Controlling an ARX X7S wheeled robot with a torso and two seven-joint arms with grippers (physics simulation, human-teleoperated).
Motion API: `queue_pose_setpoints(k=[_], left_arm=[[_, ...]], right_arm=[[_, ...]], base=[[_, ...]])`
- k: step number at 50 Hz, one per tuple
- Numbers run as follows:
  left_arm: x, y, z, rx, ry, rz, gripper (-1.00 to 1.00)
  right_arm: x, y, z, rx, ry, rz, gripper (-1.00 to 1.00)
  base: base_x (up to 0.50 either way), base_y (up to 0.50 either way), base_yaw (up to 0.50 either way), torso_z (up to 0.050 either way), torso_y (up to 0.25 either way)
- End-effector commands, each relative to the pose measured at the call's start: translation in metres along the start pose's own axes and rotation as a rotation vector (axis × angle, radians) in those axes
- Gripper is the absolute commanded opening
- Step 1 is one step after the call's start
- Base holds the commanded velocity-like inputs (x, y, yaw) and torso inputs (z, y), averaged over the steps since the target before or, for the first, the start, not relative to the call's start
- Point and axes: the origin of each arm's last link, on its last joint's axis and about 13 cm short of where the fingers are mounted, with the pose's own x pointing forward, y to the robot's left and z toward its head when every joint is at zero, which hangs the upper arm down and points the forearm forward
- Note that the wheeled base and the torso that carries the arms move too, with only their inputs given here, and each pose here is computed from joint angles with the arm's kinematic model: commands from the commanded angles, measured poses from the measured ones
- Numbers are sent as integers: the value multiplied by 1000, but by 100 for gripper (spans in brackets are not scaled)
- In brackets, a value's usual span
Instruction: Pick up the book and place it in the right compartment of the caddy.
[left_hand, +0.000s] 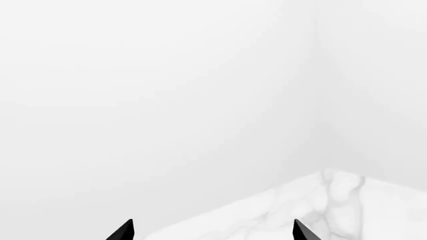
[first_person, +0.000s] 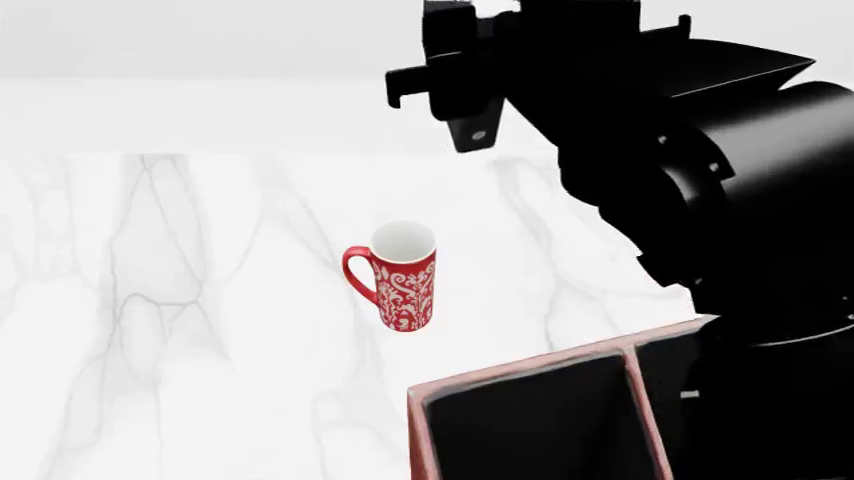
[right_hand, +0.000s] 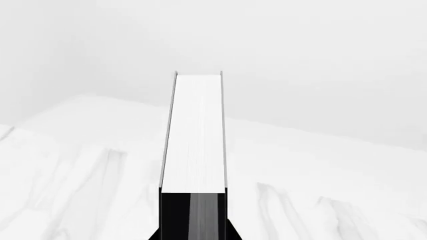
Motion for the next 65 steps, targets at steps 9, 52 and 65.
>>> queue_pose_setpoints(k=[9,52,65], left_arm=[[1,-3,4,-9,-23,-28,100],[1,-2,0,-14,-10,-24,100],[1,-3,0,-15,-12,-29,100]], right_arm=[[0,-23,15,33,-30,-133,-100],[-54,-82,8,78,-1,-434,-100],[-72,-100,6,56,37,-563,-100]], base=[[0,0,0,0,1],[0,0,0,0,2],[0,0,0,0,1]])
